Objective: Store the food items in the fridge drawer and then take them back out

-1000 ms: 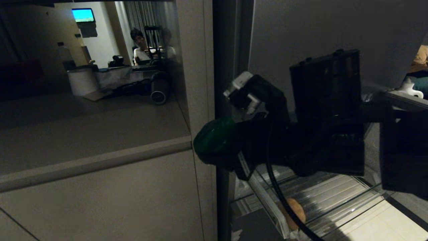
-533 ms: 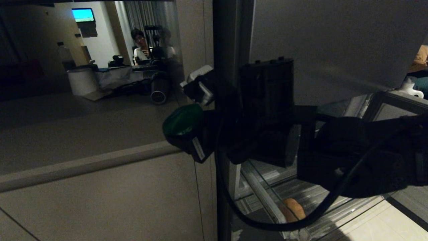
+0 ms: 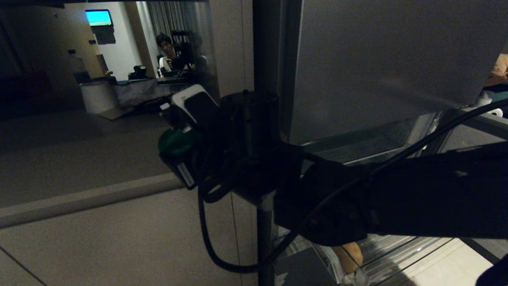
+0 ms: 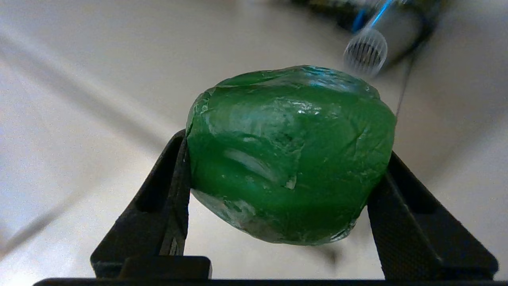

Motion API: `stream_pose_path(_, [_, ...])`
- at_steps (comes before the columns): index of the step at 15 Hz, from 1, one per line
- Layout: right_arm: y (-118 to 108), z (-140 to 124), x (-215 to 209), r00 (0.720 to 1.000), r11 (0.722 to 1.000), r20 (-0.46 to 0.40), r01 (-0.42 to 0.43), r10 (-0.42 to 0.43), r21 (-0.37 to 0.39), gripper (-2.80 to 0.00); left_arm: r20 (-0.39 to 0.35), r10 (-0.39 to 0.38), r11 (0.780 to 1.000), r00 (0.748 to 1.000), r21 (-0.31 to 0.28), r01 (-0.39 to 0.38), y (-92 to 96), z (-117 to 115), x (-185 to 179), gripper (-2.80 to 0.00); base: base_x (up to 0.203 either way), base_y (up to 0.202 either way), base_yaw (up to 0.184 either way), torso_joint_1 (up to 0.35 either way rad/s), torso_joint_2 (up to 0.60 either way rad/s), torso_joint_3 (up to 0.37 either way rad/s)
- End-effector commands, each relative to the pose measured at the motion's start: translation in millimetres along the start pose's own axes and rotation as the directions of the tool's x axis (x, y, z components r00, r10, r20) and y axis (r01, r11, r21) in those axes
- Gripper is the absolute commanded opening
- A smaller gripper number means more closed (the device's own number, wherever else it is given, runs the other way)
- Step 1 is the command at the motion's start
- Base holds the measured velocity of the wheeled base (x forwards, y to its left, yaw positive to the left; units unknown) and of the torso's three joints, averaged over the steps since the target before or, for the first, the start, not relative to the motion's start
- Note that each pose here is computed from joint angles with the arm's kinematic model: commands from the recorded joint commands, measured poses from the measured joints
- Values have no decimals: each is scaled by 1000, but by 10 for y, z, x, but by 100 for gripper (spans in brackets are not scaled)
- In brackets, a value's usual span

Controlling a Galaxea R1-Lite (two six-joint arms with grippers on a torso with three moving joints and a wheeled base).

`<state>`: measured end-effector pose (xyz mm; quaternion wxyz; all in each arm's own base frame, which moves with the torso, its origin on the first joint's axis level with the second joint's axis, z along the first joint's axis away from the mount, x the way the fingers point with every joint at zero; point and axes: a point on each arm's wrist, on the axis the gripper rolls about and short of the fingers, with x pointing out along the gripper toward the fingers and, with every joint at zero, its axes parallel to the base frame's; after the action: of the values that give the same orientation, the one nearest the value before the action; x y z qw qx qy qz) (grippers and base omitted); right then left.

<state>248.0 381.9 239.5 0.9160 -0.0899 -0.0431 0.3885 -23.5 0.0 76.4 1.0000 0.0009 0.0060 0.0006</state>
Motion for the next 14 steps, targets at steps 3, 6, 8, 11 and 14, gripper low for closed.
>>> stream_pose_path(3, [262, -311, 491, 989, 987, 48, 143, -141, -65, -280, -1, 0, 1000, 1000, 0, 0, 0, 0, 1, -280, 0, 0, 0, 0, 0, 0])
stream_pose_path(6, [302, -413, 550, 983, 977, 28, 184, -182, -108, -280, -1, 0, 1000, 1000, 0, 0, 0, 0, 1, -280, 0, 0, 0, 0, 0, 0])
stream_pose_path(8, [297, -430, 558, 981, 975, 25, 195, -193, -108, -280, 0, 0, 1000, 1000, 0, 0, 0, -1, 0, -280, 0, 0, 0, 0, 0, 0])
stream_pose_path(11, [281, -408, 554, 978, 973, 28, 207, -205, -106, -280, 0, 0, 1000, 1000, 0, 0, 0, -1, 0, -280, 0, 0, 0, 0, 0, 0])
stream_pose_path(14, [248, -412, 561, 977, 971, 28, 212, -210, -110, -280, -2, 0, 1000, 1000, 0, 0, 0, 0, 1, -280, 0, 0, 0, 0, 0, 0])
